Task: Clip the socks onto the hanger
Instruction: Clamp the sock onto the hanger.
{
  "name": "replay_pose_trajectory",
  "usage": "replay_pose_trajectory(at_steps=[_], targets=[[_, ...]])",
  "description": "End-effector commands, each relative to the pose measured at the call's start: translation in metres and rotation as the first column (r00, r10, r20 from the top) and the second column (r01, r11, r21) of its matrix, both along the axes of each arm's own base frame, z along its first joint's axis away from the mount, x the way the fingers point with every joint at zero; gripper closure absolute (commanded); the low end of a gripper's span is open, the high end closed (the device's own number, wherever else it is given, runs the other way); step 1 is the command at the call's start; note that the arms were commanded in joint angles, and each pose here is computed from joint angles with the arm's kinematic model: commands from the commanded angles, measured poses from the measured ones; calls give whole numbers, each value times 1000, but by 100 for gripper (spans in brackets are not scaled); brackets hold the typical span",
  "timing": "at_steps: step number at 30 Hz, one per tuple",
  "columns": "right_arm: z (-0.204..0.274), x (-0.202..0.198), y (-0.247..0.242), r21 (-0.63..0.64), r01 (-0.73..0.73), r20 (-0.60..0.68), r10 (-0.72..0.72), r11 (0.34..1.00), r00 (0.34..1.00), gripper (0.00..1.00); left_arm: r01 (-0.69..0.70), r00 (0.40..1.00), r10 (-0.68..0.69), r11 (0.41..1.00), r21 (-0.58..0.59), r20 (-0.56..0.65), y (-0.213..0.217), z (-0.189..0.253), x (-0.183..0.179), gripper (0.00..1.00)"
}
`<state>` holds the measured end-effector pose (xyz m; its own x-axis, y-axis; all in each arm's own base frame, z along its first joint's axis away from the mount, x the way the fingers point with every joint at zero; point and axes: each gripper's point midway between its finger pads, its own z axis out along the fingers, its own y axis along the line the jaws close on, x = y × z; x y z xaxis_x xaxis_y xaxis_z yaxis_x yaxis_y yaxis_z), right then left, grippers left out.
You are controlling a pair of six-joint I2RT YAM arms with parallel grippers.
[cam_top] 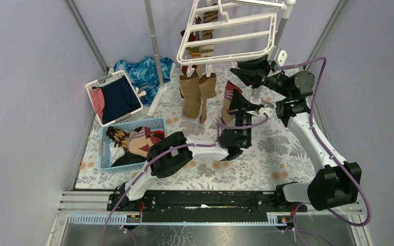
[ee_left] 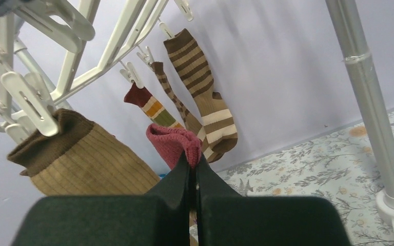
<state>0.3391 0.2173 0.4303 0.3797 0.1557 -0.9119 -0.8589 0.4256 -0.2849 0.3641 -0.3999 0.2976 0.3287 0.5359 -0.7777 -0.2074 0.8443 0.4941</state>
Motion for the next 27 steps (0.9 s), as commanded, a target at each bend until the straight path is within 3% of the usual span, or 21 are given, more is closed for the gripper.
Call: replay_pose_trajectory(at_steps=[1, 10, 14, 17, 19, 21, 24, 25, 27], targets=[[22, -13, 2, 24, -19, 51, 18, 1000, 999, 92, -17, 997, 25, 994, -112, 66, 18, 44, -18, 100], [23, -13, 1, 28, -17, 44, 15, 999, 999, 92, 106, 987, -111, 993, 48, 115, 19, 33, -39, 100], [23, -13, 1, 24, -18, 45, 17, 1000, 999, 92, 284, 947, -285, 958, 28, 148, 32, 37, -63, 100], [22, -13, 2, 21, -20, 44, 19, 1000, 999, 92, 510, 856, -497, 858, -66, 144, 37, 36, -86, 100], [21, -13, 2, 19, -22, 41, 22, 1000, 999, 92, 636, 772, -621, 757, -153, 137, 38, 39, -95, 100], [19, -12, 2, 17, -23, 36, 22, 1000, 999, 92, 752, 652, -750, 621, -221, 112, 37, 40, -98, 100], [21, -15, 2, 16, -26, 40, 25, 1000, 999, 92, 879, 415, -900, 357, -317, 135, 44, 56, -101, 100], [21, -15, 2, 16, -27, 41, 26, 1000, 999, 92, 897, 357, -922, 292, -333, 151, 47, 61, -100, 100], [21, -15, 2, 17, -25, 42, 24, 1000, 999, 92, 911, 295, -943, 229, -344, 154, 49, 62, -97, 100]])
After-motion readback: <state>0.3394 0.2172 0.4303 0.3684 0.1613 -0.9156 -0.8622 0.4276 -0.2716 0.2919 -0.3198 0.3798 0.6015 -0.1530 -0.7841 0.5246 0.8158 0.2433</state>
